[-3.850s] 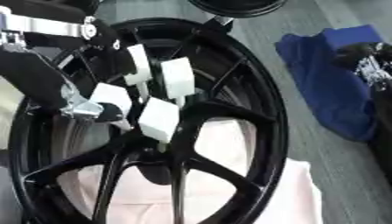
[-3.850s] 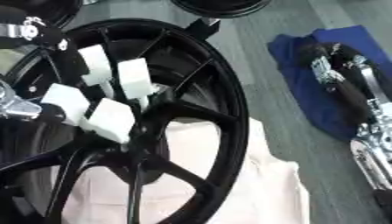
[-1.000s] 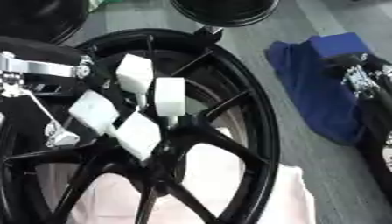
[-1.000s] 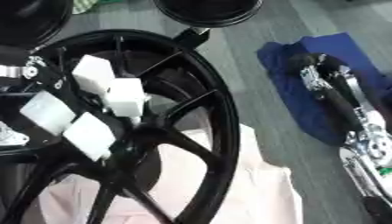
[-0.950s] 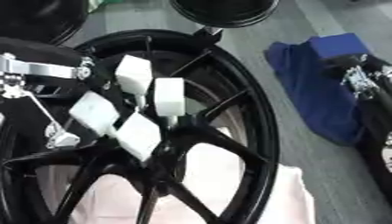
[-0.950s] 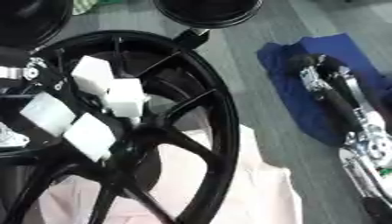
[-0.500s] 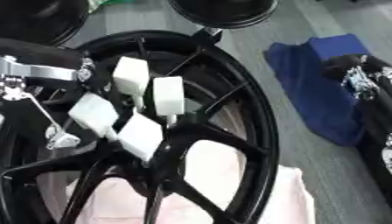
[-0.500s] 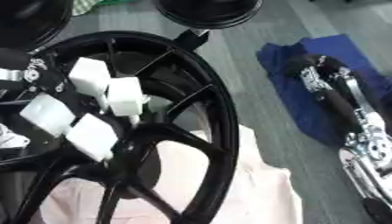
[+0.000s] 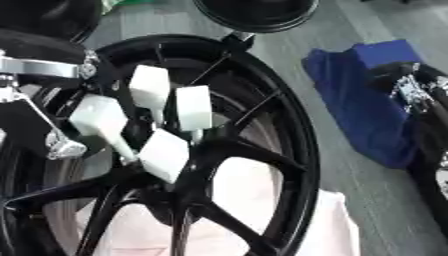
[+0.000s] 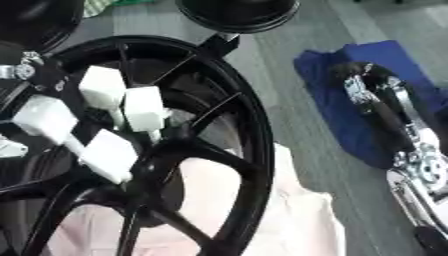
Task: Pull the pin out of the wheel hub.
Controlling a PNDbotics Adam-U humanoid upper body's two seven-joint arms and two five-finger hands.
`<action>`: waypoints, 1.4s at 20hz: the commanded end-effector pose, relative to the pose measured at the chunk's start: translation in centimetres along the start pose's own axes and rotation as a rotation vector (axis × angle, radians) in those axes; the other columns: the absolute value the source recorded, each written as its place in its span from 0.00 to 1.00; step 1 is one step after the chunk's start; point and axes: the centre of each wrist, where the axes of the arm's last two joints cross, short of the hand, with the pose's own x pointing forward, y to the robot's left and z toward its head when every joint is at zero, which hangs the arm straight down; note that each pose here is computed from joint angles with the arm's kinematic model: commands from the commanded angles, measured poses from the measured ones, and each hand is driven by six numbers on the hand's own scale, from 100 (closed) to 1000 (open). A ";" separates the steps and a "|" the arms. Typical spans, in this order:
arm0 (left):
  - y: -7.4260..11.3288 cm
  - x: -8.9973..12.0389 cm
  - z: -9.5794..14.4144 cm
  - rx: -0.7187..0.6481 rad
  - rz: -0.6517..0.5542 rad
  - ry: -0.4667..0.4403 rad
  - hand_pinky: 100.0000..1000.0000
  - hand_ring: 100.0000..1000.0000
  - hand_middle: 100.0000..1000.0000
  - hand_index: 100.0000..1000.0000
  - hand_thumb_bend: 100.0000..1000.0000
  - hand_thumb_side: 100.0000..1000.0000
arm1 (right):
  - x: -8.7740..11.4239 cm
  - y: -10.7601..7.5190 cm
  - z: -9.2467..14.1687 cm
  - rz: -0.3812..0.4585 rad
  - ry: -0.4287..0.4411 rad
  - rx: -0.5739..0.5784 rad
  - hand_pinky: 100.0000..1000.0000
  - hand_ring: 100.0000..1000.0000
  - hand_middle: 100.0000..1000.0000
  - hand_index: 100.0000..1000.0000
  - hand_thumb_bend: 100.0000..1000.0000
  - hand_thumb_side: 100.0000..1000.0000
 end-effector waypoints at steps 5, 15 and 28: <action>4.0 0.5 6.3 0.247 0.033 0.013 0.68 0.22 0.04 0.20 0.01 0.00 | 0.7 -0.5 0.0 0.008 -0.023 -0.020 0.84 0.68 0.64 0.62 0.00 0.51; 2.2 -9.3 14.6 0.523 0.230 0.369 0.68 0.25 0.05 0.22 0.00 0.00 | 0.5 -1.3 0.4 0.027 -0.028 -0.068 0.84 0.68 0.64 0.62 0.00 0.51; -4.6 -13.8 17.0 0.350 0.340 0.485 1.00 0.91 0.91 0.93 0.63 0.48 | 0.8 -1.4 0.1 0.014 -0.055 -0.081 0.84 0.68 0.64 0.62 0.00 0.51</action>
